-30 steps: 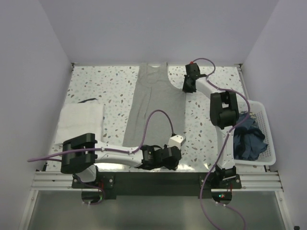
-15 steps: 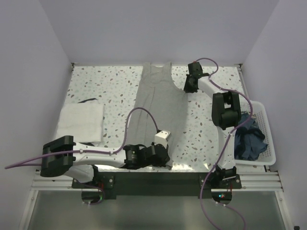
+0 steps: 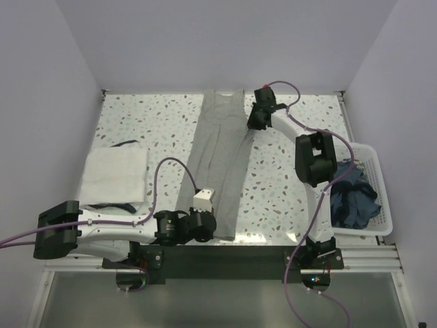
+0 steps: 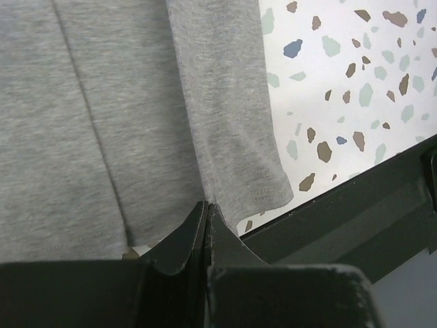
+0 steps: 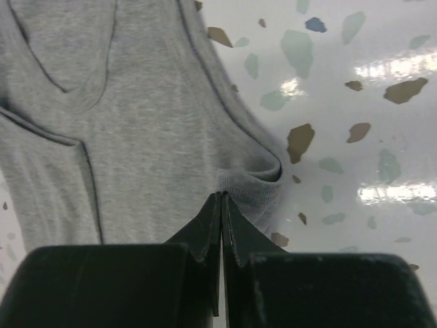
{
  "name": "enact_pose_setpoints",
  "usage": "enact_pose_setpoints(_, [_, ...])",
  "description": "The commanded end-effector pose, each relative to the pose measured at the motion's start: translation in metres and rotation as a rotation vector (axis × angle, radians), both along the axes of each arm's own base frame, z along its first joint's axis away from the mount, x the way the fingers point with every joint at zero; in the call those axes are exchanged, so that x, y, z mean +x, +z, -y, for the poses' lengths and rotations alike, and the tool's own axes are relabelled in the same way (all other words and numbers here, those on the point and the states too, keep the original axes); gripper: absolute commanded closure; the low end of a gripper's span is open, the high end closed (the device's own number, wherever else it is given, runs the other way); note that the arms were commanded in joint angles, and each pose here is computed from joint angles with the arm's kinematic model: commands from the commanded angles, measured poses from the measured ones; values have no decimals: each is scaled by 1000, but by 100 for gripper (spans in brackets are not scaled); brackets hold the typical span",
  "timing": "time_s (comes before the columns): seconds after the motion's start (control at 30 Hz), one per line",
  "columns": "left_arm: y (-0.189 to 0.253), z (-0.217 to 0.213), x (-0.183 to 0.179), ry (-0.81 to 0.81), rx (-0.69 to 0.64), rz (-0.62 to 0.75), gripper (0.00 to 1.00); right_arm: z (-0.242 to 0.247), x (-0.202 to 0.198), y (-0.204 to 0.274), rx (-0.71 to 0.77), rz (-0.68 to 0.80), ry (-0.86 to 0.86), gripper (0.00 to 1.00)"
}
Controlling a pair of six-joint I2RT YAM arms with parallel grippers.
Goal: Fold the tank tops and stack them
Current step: Fold the tank top
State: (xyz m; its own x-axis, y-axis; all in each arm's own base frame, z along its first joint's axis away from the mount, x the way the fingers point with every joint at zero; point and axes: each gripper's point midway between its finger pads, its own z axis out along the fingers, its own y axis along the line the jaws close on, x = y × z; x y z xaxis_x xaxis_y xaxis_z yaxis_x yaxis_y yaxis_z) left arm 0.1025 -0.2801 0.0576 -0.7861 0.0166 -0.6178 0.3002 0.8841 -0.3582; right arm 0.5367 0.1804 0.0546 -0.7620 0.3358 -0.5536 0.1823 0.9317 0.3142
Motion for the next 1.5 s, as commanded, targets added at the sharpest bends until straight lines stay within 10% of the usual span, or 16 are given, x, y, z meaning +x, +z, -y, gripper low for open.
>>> enact_pose_setpoints(0.0, [1, -18, 7, 89, 8, 15, 100, -32, 19, 57, 101, 139, -4, 100])
enact_pose_setpoints(1.17, [-20, -57, -2, 170, 95, -49, 100, -121, 43, 37, 181, 212, 92, 100])
enact_pose_setpoints(1.47, [1, -56, 6, 186, 87, -4, 65, -127, 45, 45, 197, 253, 133, 72])
